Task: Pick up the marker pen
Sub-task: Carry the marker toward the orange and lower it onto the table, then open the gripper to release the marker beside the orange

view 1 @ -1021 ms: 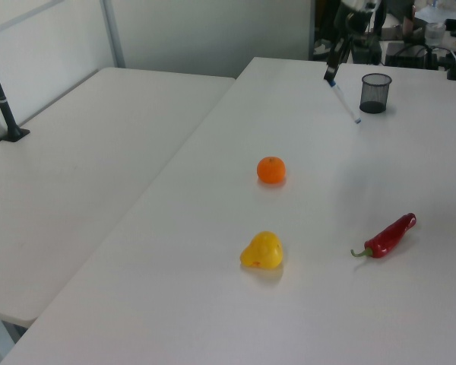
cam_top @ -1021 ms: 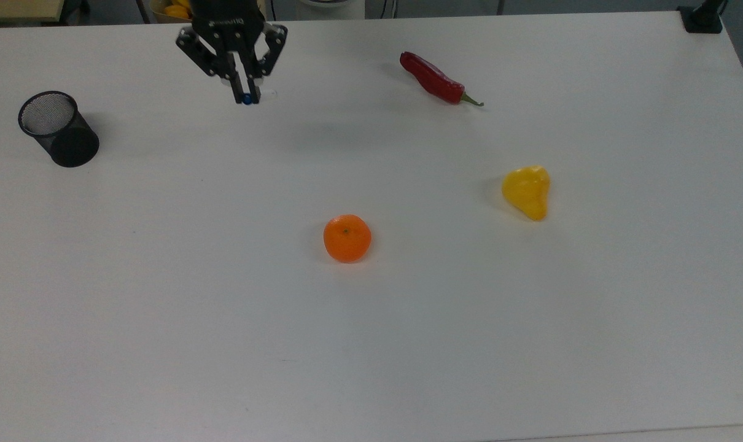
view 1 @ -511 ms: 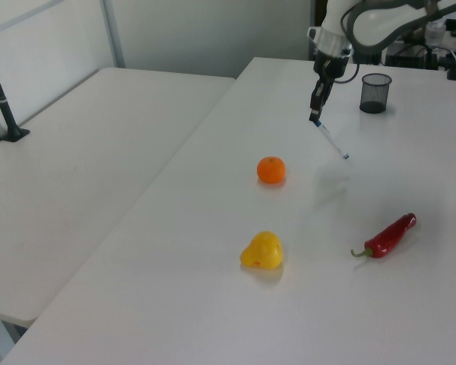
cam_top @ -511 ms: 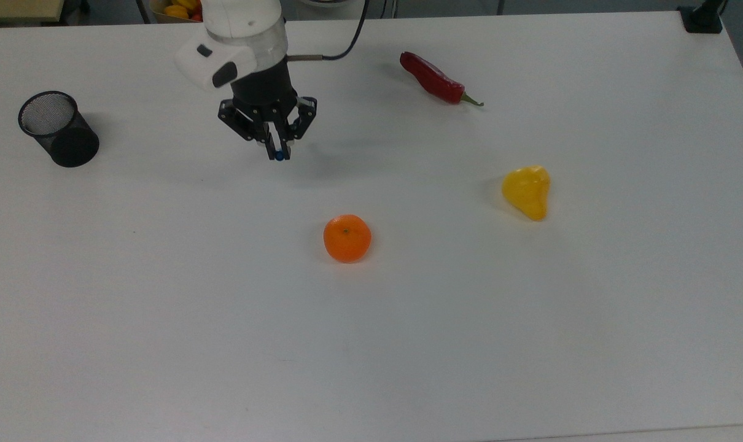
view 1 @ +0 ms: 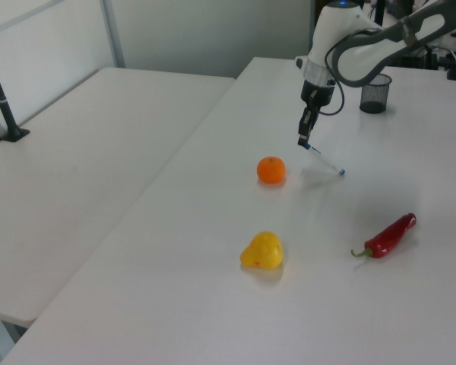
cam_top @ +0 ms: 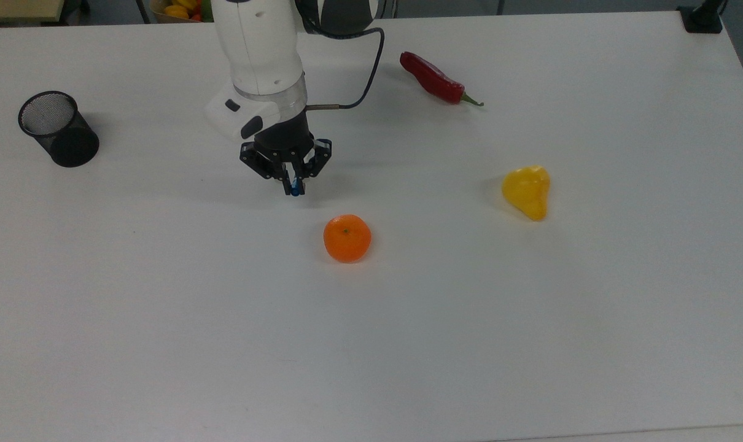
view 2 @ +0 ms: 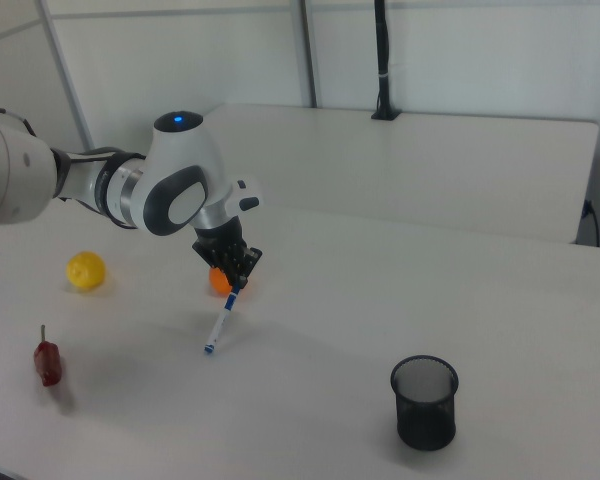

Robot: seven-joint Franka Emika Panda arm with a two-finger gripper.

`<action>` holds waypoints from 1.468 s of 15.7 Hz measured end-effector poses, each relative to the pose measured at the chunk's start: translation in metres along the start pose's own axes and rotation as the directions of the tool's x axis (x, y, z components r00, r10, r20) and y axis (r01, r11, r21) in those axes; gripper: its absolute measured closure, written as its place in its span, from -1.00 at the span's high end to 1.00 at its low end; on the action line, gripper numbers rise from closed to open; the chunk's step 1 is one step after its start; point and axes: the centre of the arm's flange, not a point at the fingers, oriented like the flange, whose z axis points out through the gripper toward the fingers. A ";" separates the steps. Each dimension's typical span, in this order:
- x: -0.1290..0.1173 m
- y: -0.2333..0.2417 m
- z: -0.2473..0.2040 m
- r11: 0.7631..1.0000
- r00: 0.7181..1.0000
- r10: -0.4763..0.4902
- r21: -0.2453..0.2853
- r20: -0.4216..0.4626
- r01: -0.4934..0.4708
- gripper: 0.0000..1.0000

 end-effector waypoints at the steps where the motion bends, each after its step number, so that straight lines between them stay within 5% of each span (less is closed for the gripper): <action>1: 0.000 -0.003 0.006 1.000 1.000 -0.005 0.000 0.000 0.005 -0.64; 13: -0.001 -0.010 0.035 0.997 0.998 -0.060 -0.038 0.023 0.061 -0.57; 21: 0.000 -0.010 0.034 0.997 0.998 -0.060 -0.038 0.021 0.061 0.92; 23: 0.002 -0.010 0.032 0.997 0.998 -0.061 -0.039 0.014 0.061 1.00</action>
